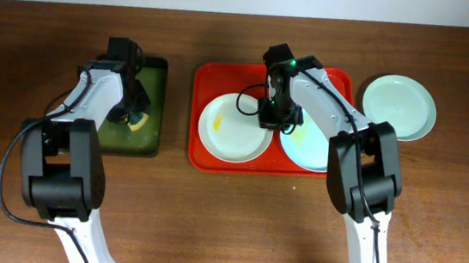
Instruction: Clean dirty plates on tray and stack at the side
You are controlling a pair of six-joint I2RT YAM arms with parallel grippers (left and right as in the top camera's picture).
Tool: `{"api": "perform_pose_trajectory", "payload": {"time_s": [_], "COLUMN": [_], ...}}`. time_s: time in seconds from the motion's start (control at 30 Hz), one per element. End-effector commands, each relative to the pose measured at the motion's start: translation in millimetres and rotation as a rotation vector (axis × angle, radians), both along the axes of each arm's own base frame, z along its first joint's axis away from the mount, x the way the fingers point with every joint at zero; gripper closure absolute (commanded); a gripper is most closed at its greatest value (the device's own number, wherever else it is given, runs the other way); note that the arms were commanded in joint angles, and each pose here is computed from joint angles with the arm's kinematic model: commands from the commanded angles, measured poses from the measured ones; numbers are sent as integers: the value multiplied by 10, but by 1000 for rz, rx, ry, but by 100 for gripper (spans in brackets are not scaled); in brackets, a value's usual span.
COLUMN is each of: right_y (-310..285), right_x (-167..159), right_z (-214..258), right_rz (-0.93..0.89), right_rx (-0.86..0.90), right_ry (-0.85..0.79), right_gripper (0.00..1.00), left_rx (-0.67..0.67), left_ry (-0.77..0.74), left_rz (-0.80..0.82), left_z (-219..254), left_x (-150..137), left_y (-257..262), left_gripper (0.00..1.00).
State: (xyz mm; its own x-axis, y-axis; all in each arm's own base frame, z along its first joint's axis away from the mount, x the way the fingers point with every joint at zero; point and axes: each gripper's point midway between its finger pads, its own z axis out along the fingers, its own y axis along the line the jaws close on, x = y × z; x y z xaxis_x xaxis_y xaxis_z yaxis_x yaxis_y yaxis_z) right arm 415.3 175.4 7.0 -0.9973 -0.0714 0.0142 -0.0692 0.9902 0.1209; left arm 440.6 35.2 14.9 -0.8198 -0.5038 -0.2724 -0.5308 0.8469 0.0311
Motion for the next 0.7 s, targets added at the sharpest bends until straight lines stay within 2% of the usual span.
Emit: {"api": "perform_pose_trajectory", "payload": {"time_s": [0.0,0.1,0.17,0.2,0.23,0.3,0.33,0.4,0.5,0.67], "right_y": [-338,-401,-512,-507,-498,-396,-319,-309,66,155], "right_x": [-101,-126,-132,-119,-100,-85,-82,-79,-79,-85], "right_z": [-300,-296,-286,-288,-290,-299,-302,-304,-265,-243], "right_rz": [-20,-18,-14,-15,-16,-19,-20,-20,74,153], "right_rx": [-136,-171,-234,-232,-228,-171,-128,-122,96,153], "right_ry": [54,61,57,51,44,43,47,46,54,44], "right_gripper": [96,96,96,96,96,96,96,96,96,96], "left_rx": [-3,-4,-30,-83,-152,-264,-327,-343,-322,-311], "left_ry": [15,28,4,-26,-62,-112,-95,-52,-32,60], "left_rz": [4,3,-4,-71,-213,-334,-381,-451,-551,-627], "left_z": [-66,118,525,724,883,1134,1142,1107,1078,656], "left_x": [-19,0,42,73,102,56,-15,-138,-242,-328], "left_y": [29,28,-23,-137,-327,-686,-933,-1265,-1680,-2050], "left_gripper": [99,100,100,100,100,100,100,100,100,100]}}
